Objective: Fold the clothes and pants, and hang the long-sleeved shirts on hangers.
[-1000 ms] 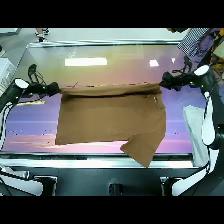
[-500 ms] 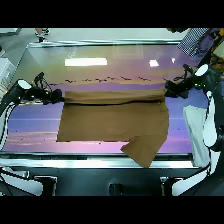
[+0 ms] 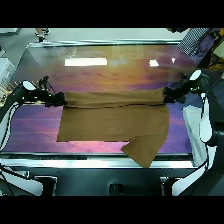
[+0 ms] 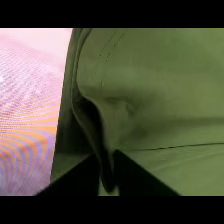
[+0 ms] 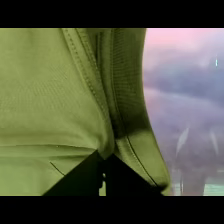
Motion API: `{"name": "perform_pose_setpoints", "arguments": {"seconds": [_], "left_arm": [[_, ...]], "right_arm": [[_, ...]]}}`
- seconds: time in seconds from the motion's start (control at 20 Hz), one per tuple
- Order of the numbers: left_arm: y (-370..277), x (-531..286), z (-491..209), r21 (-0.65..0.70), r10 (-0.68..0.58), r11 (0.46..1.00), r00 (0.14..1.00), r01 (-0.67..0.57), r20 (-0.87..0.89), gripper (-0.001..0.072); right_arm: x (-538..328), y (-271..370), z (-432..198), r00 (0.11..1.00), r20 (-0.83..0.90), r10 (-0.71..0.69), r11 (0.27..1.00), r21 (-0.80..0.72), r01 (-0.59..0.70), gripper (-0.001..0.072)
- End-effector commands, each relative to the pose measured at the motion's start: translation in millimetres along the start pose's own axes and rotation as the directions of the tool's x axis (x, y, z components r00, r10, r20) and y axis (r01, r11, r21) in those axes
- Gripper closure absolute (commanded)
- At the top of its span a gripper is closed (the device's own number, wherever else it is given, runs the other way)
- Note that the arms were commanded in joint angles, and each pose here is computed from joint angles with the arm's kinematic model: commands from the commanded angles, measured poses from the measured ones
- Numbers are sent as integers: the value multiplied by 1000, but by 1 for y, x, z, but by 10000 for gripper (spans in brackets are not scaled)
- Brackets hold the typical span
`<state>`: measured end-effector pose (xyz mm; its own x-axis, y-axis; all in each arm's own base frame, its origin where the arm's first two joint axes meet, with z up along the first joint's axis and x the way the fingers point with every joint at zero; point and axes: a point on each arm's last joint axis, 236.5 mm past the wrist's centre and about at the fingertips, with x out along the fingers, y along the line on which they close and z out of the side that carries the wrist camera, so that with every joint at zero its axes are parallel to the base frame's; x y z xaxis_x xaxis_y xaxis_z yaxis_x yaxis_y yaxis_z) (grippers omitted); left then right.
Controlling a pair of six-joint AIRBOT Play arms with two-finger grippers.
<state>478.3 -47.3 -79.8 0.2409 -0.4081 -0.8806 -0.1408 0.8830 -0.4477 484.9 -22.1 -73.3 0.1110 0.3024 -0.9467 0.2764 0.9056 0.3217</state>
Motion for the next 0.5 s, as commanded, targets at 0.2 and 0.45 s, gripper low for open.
{"name": "perform_pose_setpoints", "arguments": {"seconds": [0.2,0.45], "left_arm": [[2,-38,-9,-9,1,1000,1000,-2,-21,160],[34,-123,-40,12,137,991,990,-137,-15,161]], "right_arm": [[-33,-1,-33,995,-102,1,999,-50,-6,278],[-111,-20,-81,992,5,126,992,2,-126,280]]}}
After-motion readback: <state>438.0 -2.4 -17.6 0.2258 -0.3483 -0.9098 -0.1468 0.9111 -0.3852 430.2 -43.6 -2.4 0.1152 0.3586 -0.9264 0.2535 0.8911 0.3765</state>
